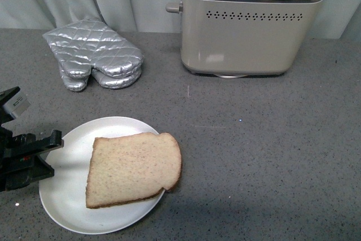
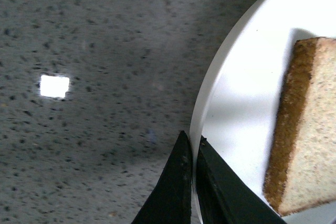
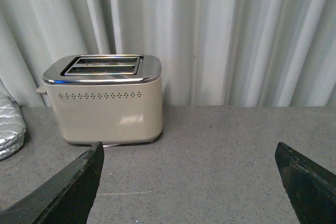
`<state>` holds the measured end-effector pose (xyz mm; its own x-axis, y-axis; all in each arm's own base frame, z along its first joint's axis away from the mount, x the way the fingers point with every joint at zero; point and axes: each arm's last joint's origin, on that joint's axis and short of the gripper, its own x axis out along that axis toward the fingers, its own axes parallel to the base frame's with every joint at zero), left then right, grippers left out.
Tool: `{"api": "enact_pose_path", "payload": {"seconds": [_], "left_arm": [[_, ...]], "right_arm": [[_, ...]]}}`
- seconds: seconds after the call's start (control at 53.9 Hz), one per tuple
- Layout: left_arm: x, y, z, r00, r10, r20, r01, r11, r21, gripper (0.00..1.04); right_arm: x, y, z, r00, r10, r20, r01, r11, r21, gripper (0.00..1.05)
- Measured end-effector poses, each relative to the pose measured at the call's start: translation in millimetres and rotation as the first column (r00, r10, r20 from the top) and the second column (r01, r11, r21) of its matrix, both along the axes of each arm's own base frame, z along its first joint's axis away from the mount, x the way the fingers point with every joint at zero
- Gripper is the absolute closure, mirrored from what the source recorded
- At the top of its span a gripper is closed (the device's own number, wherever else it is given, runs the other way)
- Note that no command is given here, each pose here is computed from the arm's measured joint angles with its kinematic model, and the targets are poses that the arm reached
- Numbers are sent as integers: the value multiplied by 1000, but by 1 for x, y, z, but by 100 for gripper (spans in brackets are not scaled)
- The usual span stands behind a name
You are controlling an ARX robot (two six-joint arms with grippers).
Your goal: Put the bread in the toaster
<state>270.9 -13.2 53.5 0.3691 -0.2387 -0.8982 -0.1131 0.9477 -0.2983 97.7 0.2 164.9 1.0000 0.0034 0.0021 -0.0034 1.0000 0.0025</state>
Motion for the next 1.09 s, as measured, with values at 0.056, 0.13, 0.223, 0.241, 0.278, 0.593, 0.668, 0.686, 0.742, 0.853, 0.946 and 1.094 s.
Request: {"api": "enact_pose_path", "payload": {"seconds": [0.056,0.13,0.223,0.241,0.278,0.593,0.668,0.686,0.742,0.853,0.946,1.094], "left_arm": [[1,-5,7,1000,5,14,-5,1000,-31,102],[3,-15,17,1000,9,25,-8,998,-64,102],[8,-28,24,999,3,47,2,996,-94,102],[10,-33,26,998,2,55,4,995,-102,102],[13,-42,28,998,-9,66,16,994,-110,102],[48,-148,13,992,-116,58,124,979,-163,102],[56,-173,6,989,-146,38,150,974,-168,102],[59,-180,4,987,-155,38,159,974,-161,102],[64,-193,0,985,-171,29,174,973,-155,102],[72,-207,-5,983,-183,13,183,971,-154,102],[76,-212,-8,983,-182,27,184,970,-158,102],[76,-213,0,983,-164,78,176,966,-191,77]], "right_arm": [[0,0,0,1000,0,0,0,1000,0,10],[0,0,0,1000,0,0,0,1000,0,10],[0,0,0,1000,0,0,0,1000,0,10],[0,0,0,1000,0,0,0,1000,0,10],[0,0,0,1000,0,0,0,1000,0,10],[0,0,0,1000,0,0,0,1000,0,10],[0,0,0,1000,0,0,0,1000,0,10],[0,0,0,1000,0,0,0,1000,0,10],[0,0,0,1000,0,0,0,1000,0,10],[0,0,0,1000,0,0,0,1000,0,10],[0,0,0,1000,0,0,0,1000,0,10],[0,0,0,1000,0,0,0,1000,0,10]]}}
